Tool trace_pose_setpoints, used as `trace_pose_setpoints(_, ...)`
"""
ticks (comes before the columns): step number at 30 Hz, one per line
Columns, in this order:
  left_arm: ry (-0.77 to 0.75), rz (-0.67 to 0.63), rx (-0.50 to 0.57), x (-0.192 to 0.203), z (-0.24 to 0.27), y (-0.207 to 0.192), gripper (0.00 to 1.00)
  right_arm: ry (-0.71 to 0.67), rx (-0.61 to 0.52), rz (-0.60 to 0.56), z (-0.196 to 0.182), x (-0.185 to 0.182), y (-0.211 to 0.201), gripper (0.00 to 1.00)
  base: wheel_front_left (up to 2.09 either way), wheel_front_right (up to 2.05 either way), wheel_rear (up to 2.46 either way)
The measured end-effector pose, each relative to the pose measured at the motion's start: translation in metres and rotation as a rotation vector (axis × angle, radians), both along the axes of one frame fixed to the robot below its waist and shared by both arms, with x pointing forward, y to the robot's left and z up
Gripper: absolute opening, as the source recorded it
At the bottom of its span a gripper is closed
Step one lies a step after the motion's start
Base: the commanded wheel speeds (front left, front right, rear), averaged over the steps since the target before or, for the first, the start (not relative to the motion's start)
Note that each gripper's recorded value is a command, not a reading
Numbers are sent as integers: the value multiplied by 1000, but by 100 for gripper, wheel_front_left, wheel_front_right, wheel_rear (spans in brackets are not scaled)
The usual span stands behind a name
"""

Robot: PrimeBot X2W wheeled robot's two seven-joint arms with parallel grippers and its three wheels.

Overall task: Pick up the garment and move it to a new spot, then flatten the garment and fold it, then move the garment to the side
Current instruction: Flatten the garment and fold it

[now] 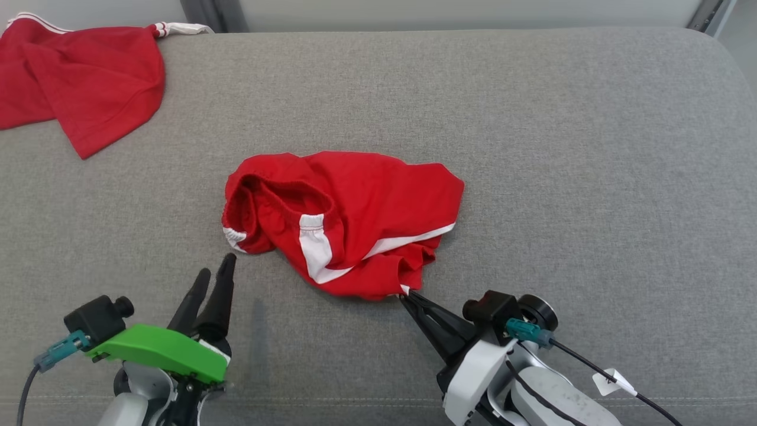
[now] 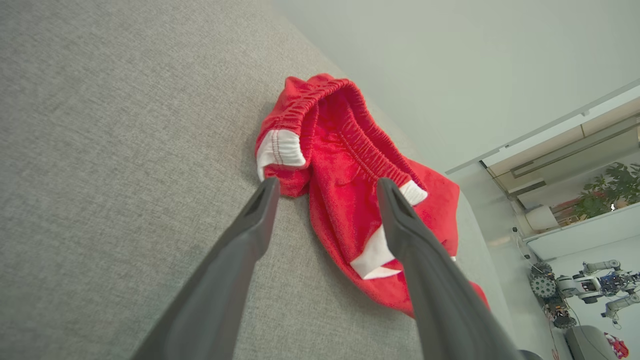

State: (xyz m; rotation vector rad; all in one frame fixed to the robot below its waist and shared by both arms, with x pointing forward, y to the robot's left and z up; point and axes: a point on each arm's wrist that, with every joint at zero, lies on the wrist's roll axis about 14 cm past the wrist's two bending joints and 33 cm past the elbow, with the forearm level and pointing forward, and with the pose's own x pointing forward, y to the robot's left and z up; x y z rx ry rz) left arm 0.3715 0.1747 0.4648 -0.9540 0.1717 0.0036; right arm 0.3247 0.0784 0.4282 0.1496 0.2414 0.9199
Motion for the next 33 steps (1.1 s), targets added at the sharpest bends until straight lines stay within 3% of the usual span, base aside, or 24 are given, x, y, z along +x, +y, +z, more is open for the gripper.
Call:
trace_pose_setpoints(2, 31, -68, 67, -4, -10, -9, 100, -7, 13, -6, 5, 1, 0, 0, 0, 0, 0)
trace_pose_setpoints(7, 55, -217, 376, -10, -28, -5, 100, -22, 31, -9, 12, 1, 0, 0, 0, 0, 0)
trace_pose_setpoints(9, 41, -252, 449, -5, -28, -6, 100, -26, 37, -14, 15, 1, -1, 0, 0, 0, 0)
trace_pose_setpoints(19, -9, -363, 479, 20, -28, -48, 100, -32, 55, -45, 20, 8, -8, 0, 0, 0, 0)
trace_pose_setpoints(33, -9, -375, 567, 44, -39, -45, 100, -5, 45, -70, 9, 15, -18, 0, 0, 0, 0)
